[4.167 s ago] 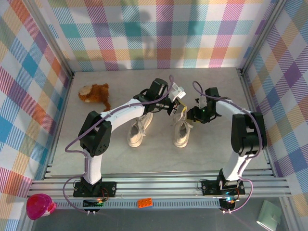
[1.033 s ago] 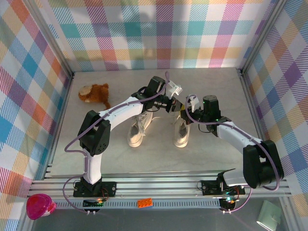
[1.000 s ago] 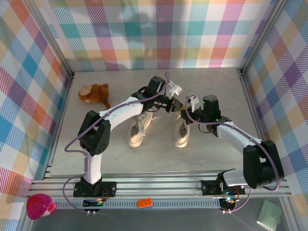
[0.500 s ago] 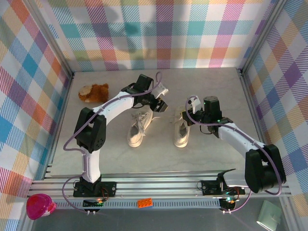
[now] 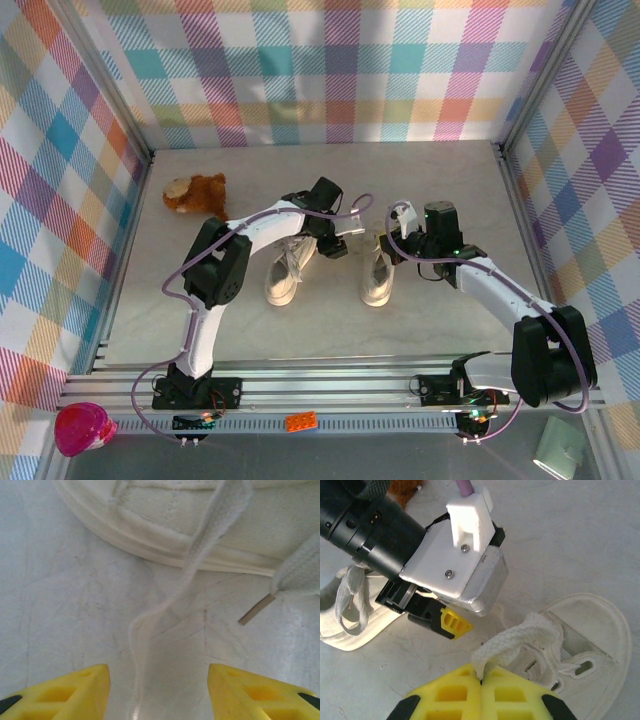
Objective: Tie the shoes
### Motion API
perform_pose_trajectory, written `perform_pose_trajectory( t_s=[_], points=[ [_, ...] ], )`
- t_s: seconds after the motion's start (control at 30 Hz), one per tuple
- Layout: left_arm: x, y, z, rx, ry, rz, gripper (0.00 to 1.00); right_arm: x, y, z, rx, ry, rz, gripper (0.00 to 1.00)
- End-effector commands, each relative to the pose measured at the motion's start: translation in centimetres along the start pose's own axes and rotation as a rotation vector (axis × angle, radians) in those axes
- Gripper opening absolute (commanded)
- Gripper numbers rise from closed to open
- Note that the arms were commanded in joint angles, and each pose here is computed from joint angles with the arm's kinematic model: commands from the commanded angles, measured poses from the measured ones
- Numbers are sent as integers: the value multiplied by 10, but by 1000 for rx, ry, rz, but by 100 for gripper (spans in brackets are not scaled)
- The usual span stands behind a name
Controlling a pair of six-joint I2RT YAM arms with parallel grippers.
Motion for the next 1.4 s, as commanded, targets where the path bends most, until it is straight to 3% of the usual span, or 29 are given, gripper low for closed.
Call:
perform_pose_trajectory(
  t_s=[0.0,0.13,0.2,0.3,0.37,0.57,0.7,0.87,1.03,1.2,1.37],
  points=[
    [5,14,7,11,43,-1,54,8,1,-5,11,-48,-44,0],
    [4,26,12,33,42,20,53,10,0,-8,5,-55,-48,0],
    [5,29,13,49,39,28,48,10,0,-7,6,-52,-46,0],
    [2,27,15,65,25,66,26,10,-1,-7,4,-48,-43,0],
    [4,17,11,61,2,61,1,10,-2,-8,1,-50,-39,0],
    [9,-35,-12,25,-73,19,0,9,-4,-10,6,-44,-25,0],
    [5,-69,-25,36,-224,27,0,9,-3,-10,11,-31,-23,0],
    [-13,-85,-28,59,-462,40,0,6,5,-7,24,-9,-34,0],
    [-25,-101,-42,-53,-770,61,0,5,12,-9,40,37,-57,0],
    [-49,-102,-60,-241,-1071,140,0,-2,18,-12,58,130,-107,0],
    [-93,-92,-94,-367,-1140,191,0,-3,23,-14,70,128,-132,0]
  ],
)
Point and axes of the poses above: each hand's point on the last joint's axis, 136 mm out from that joint toward the fingers, its own y axis out along the fingers, its own x axis along the line the jaws close on, z = x × y, the point moved 4 cm from there along -y, back along the fingers, and after that the axes turned 2 degrees about y, right-handed, at the moved point
